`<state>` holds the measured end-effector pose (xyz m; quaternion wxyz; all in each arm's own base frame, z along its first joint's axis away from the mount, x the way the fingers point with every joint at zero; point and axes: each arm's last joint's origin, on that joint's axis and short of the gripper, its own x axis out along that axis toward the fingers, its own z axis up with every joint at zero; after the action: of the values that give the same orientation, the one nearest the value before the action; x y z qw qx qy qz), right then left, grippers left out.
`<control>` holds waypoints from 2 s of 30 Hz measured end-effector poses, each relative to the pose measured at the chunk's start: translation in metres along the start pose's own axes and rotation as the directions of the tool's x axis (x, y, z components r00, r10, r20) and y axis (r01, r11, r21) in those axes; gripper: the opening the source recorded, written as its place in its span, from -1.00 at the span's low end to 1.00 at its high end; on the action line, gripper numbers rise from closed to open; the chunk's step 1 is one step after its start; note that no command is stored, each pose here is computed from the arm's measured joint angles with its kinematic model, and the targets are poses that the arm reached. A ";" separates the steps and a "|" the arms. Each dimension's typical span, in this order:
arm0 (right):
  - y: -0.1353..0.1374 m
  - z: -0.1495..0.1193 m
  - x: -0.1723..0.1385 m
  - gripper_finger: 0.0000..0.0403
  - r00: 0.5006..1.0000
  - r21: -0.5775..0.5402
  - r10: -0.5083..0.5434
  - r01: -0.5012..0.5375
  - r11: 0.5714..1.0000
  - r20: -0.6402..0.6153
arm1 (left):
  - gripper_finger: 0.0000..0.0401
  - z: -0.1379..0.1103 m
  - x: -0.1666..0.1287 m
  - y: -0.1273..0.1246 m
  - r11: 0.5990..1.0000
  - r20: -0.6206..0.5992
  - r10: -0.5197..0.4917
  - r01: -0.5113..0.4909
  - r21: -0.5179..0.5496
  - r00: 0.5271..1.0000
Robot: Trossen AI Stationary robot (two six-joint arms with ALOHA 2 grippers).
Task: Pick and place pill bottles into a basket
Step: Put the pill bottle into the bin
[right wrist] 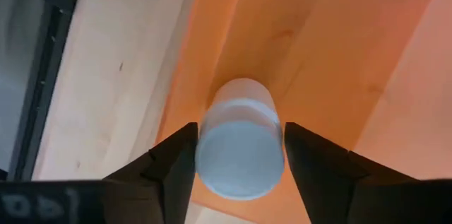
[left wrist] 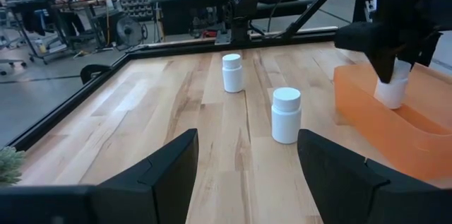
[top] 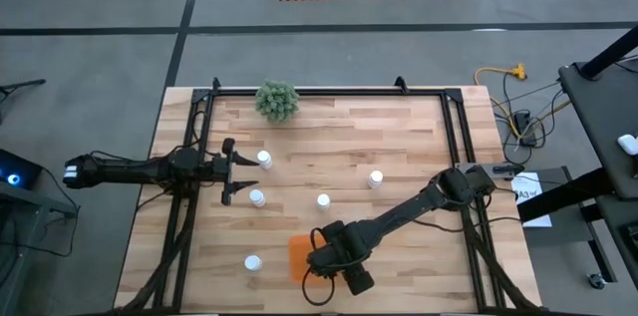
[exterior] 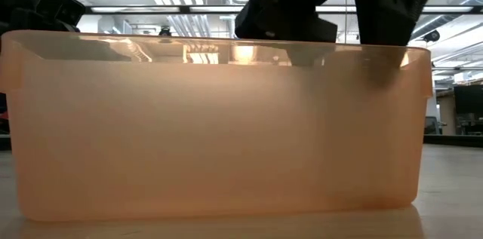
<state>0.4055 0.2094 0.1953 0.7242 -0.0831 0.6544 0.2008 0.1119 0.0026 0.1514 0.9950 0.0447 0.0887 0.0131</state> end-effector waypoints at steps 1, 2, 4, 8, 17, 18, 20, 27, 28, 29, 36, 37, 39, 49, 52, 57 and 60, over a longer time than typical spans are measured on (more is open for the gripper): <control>0.000 0.000 -0.001 0.04 1.000 0.000 0.000 0.000 1.000 0.002 | 0.12 0.000 0.000 0.000 1.000 0.000 0.000 0.000 0.000 1.000; 0.000 0.001 -0.002 0.06 1.000 -0.001 0.001 -0.001 1.000 0.008 | 0.12 0.000 0.000 0.000 1.000 0.000 0.000 0.000 0.000 1.000; 0.001 0.001 -0.003 0.08 1.000 -0.002 0.001 -0.001 1.000 0.013 | 0.12 0.000 0.000 0.000 1.000 0.000 0.000 0.000 0.000 1.000; 0.001 0.000 -0.004 0.09 1.000 -0.001 0.001 -0.001 1.000 0.008 | 0.12 0.000 0.000 0.000 1.000 0.000 0.000 0.000 0.000 1.000; 0.004 0.003 -0.025 0.10 1.000 -0.002 -0.001 0.001 1.000 0.013 | 0.12 0.000 0.000 0.000 1.000 0.000 0.000 0.000 0.000 1.000; 0.004 0.004 -0.028 0.10 1.000 -0.002 -0.001 0.001 1.000 0.017 | 0.12 0.000 0.000 0.000 1.000 0.000 0.000 0.000 0.000 1.000; 0.005 0.005 -0.033 0.10 1.000 -0.004 -0.001 0.001 1.000 0.031 | 0.12 0.000 0.000 0.000 1.000 0.001 0.000 0.000 0.000 1.000; 0.003 0.005 -0.046 0.10 1.000 -0.013 -0.003 0.003 1.000 0.029 | 0.12 0.000 0.000 0.000 1.000 0.001 0.000 0.000 0.000 1.000; 0.002 0.005 -0.048 0.10 1.000 -0.015 -0.005 0.006 1.000 0.020 | 0.12 0.000 0.000 0.000 1.000 0.001 0.000 0.000 0.000 1.000; 0.001 0.004 -0.050 0.10 1.000 -0.015 -0.007 0.007 1.000 0.015 | 0.12 0.000 0.000 0.000 1.000 0.001 0.000 0.000 0.000 1.000; -0.014 0.005 -0.064 0.09 1.000 0.004 -0.013 0.013 1.000 0.020 | 0.12 0.000 0.000 0.000 1.000 0.000 -0.001 0.001 0.000 1.000; -0.016 0.005 -0.065 0.09 1.000 0.002 -0.014 0.014 1.000 0.023 | 0.12 0.000 0.000 0.000 1.000 0.000 -0.001 0.001 0.000 1.000; -0.022 0.005 -0.067 0.09 1.000 -0.006 -0.015 0.015 1.000 0.028 | 0.12 0.000 0.000 0.000 1.000 0.000 -0.001 0.001 0.000 1.000; -0.053 0.005 -0.074 0.09 0.999 -0.011 -0.027 0.027 1.000 0.045 | 0.12 0.000 0.000 0.000 1.000 0.000 -0.001 0.001 0.000 1.000; -0.062 0.005 -0.075 0.09 0.998 -0.009 -0.030 0.030 0.999 0.049 | 0.12 0.000 0.000 0.000 1.000 0.000 -0.001 0.001 0.000 1.000; -0.077 0.003 -0.077 0.09 0.998 -0.008 -0.035 0.035 0.999 0.054 | 0.12 0.000 0.000 0.000 1.000 0.000 -0.001 0.001 0.000 1.000; -0.085 0.002 -0.079 0.09 0.998 -0.011 -0.038 0.038 0.999 0.057 | 0.12 0.000 0.000 0.000 1.000 0.000 0.000 0.000 0.000 1.000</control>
<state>0.4368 0.1190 0.2607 0.7458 -0.0941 0.6306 0.1931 0.1119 0.0026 0.1515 0.9950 0.0447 0.0886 0.0131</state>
